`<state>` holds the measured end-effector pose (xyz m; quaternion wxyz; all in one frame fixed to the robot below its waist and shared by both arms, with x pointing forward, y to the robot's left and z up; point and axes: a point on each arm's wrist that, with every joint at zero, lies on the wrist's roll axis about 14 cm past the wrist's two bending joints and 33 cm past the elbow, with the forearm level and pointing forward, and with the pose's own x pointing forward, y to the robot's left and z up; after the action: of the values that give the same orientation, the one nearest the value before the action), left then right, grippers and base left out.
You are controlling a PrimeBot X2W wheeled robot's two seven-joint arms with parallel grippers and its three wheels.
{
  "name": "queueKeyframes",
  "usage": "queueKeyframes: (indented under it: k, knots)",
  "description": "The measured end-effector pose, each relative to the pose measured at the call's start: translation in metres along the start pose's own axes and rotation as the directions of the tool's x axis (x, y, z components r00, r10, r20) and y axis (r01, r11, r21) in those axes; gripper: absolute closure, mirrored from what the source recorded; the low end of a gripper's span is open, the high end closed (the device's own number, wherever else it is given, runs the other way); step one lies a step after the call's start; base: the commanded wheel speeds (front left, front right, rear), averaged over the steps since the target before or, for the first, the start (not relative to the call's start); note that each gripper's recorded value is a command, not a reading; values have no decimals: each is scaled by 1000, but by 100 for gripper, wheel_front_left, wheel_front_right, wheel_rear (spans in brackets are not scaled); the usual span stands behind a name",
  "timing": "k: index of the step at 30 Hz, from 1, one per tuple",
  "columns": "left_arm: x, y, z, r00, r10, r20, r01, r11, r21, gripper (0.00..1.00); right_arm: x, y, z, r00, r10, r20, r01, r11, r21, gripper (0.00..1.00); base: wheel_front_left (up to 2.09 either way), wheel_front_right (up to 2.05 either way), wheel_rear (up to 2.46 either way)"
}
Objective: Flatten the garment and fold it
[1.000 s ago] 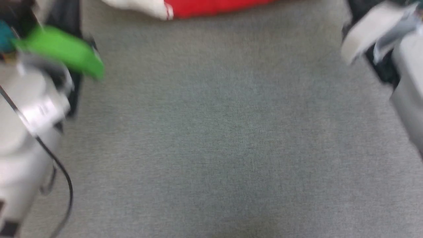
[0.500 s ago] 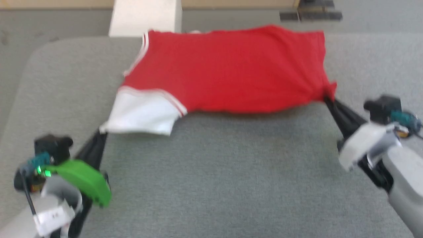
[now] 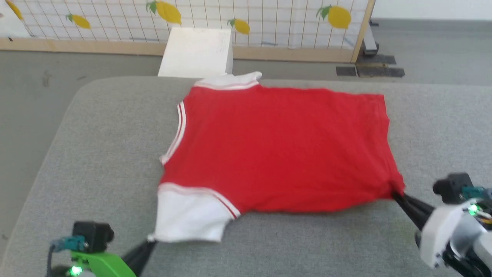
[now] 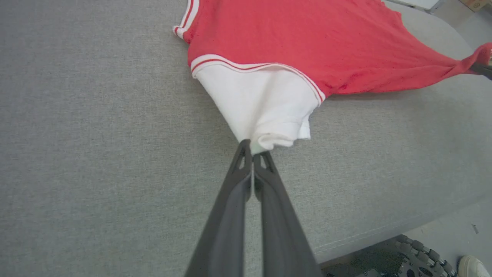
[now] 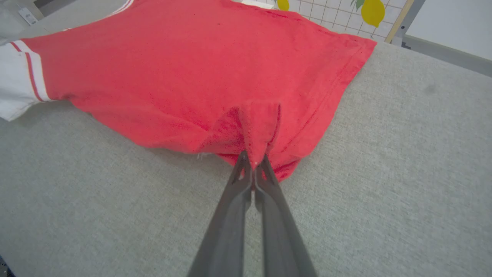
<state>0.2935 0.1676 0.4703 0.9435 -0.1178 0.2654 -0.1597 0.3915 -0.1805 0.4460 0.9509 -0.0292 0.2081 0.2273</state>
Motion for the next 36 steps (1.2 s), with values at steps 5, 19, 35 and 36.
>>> queueKeyframes:
  k: [5,19,35,36]
  knots:
    - [-18,-12,-30,990,-45,-136,37,998,-59,100,-28,4,-31,991,16,-131,-7,998,68,100,0,0,0]
    - [11,-28,53,984,-109,139,117,992,-55,100,-28,2,-7,999,5,-39,4,973,230,100,0,0,0]
    - [101,16,120,964,-13,264,13,1000,3,100,20,-28,4,998,-63,-24,67,949,309,100,0,0,0]
    - [107,18,122,964,-10,266,11,1000,-2,100,23,-31,3,997,-69,-27,74,947,312,100,0,0,0]
